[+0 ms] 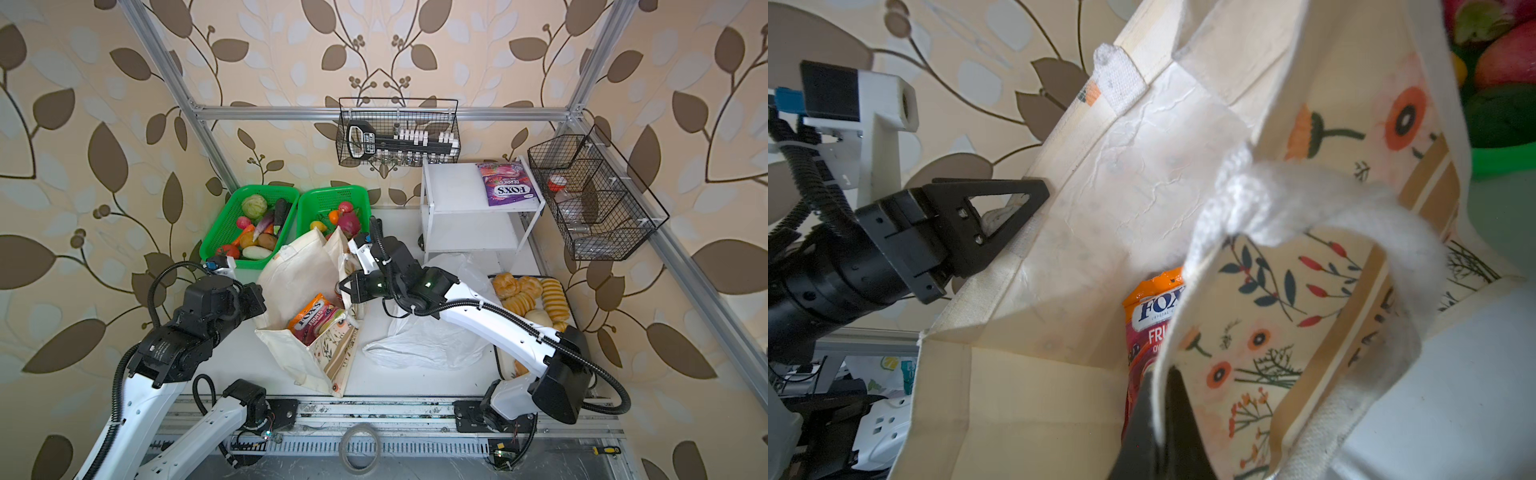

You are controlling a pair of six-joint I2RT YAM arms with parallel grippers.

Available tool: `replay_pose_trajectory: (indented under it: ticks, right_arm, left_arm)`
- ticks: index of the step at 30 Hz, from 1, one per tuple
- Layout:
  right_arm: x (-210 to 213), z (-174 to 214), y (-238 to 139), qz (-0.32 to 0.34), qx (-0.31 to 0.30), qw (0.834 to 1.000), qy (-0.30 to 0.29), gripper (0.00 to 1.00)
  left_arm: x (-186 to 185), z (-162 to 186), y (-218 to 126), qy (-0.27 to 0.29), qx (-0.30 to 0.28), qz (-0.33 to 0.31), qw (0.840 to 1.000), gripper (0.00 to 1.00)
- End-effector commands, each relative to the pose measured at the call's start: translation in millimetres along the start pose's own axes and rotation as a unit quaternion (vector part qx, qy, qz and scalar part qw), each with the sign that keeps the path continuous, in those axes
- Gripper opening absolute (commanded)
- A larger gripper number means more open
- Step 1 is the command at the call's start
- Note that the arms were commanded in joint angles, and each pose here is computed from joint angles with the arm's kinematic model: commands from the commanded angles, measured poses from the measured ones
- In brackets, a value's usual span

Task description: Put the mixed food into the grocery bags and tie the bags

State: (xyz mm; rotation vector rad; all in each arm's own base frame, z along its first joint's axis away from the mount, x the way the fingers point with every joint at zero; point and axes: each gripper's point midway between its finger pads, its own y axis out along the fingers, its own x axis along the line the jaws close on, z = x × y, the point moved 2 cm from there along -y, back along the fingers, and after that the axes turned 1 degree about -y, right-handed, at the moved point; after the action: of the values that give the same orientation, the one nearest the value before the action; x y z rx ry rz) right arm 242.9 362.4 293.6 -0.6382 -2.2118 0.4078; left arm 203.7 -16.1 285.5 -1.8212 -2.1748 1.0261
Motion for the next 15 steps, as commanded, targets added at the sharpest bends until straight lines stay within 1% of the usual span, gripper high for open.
replay_pose_trajectory:
  ticks: [1, 7, 11, 15]
  right_arm:
    - [39, -22, 9, -0.06, -0.02, 0.998, -0.02, 0.0]
    - [61, -25, 40, -0.087, -0.007, 0.996, -0.019, 0.0]
    - [75, -26, 57, -0.107, -0.003, 0.994, -0.02, 0.0]
    - [85, -35, 73, -0.126, -0.011, 0.992, -0.014, 0.0]
  left_arm:
    - [15, -48, -24, -0.007, -0.106, -0.061, 0.992, 0.0]
    - [26, -63, -35, 0.0, -0.135, -0.106, 0.985, 0.0]
    - [39, -73, -43, 0.02, -0.159, -0.158, 0.974, 0.0]
    - [46, -83, -47, 0.031, -0.184, -0.193, 0.963, 0.0]
